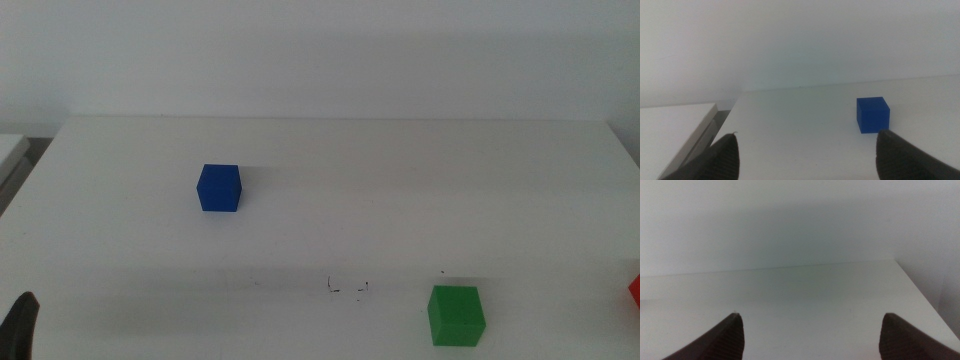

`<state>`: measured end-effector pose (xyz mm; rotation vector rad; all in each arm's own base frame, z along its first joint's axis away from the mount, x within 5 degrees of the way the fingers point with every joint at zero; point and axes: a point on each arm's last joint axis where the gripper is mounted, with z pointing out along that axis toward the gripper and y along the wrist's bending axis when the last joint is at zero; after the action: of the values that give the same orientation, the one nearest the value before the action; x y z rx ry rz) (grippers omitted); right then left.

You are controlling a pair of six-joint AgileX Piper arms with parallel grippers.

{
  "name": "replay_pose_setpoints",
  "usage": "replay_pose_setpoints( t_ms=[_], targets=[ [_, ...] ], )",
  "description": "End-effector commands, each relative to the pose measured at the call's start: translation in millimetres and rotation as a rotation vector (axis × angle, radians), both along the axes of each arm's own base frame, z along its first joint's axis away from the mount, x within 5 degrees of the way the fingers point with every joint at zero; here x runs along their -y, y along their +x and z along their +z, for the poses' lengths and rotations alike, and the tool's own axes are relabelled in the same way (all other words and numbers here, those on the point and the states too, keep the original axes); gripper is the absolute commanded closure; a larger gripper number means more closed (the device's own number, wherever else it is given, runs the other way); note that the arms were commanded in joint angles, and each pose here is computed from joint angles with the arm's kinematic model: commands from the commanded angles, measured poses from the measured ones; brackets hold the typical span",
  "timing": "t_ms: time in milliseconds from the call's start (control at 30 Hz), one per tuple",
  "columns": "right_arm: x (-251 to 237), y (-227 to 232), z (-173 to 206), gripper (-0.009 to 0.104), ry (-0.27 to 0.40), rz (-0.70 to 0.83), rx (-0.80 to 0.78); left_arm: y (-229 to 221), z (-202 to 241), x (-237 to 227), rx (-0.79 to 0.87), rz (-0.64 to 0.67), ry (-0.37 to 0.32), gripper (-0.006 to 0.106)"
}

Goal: Stack red cubes first, then green, then blue cubes in a specific spot.

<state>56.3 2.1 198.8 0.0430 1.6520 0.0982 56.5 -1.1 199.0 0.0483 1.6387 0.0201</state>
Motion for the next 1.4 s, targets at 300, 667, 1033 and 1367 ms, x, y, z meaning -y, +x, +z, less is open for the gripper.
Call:
replay_pose_setpoints(
  t_ms=[300, 667, 1033, 1367],
  targets=[
    [1, -11, 71, 0.017, 0.025, -0.011, -0.008, 0, 1, 0, 0.015, 0.003, -0.005, 0.007],
    [-2, -19, 205, 0.017, -0.015, 0.024, -0.485, 0, 1, 0, 0.015, 0.003, -0.005, 0.007],
    [-6, 6, 242, 0.017, -0.011, 0.065, -0.502, 0, 2, 0, 0.018, 0.003, -0.005, 0.007],
    [-7, 44, 232, 0.017, 0.002, 0.06, -0.623, 0, 2, 0, 0.018, 0.003, -0.005, 0.007]
  ],
)
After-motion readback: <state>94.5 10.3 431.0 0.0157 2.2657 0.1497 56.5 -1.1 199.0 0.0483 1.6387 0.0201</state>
